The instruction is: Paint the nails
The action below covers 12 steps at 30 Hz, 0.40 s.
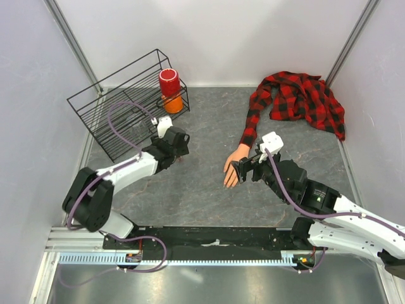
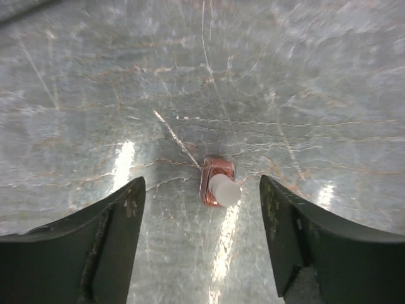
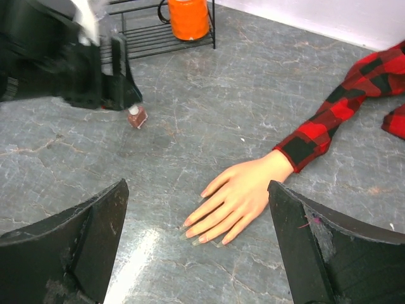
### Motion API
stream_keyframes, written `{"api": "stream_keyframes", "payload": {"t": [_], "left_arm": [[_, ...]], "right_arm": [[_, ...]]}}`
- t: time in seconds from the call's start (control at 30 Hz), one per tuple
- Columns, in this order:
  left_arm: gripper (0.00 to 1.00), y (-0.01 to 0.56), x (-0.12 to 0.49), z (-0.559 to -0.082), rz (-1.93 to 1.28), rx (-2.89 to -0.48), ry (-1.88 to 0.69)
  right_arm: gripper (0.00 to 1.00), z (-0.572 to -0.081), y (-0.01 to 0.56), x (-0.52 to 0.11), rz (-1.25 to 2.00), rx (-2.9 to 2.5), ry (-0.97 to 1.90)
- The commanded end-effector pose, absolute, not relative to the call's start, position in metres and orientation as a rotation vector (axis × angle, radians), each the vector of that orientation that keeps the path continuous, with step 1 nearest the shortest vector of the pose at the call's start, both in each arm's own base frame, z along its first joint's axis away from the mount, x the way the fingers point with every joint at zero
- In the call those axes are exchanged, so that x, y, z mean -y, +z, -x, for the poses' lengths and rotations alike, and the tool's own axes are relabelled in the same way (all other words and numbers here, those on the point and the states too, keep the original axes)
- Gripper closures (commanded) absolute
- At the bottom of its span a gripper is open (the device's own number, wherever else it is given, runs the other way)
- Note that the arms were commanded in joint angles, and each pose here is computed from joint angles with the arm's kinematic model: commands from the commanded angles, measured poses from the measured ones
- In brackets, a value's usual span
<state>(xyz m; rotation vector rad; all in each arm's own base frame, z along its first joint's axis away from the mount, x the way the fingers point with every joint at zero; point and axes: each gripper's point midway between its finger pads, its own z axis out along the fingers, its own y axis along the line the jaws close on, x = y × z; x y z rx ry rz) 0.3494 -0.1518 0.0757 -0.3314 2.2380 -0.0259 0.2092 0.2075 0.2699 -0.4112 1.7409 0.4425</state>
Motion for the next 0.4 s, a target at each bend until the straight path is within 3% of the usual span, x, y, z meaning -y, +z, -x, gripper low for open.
{"api": "stream_keyframes", "payload": {"t": [0.0, 0.23, 0.37], "left_arm": [[0.14, 0.144, 0.146, -0.346, 0.378, -2.103, -0.119], [0.11, 0.296, 0.173, -0.306, 0.119, -1.886, -0.532], [0.01, 0.393, 0.190, -0.257, -0.097, -1.682, -0.792]], "right_arm": [[0.02, -0.213, 0.309, -0.194, 0.272, -1.689, 0.466], [0.02, -0.211, 0.369, -0.131, 0.080, -1.669, 0.312], [0.02, -0.193, 0.433, -0.104, 0.039, -1.563, 0.414]]}}
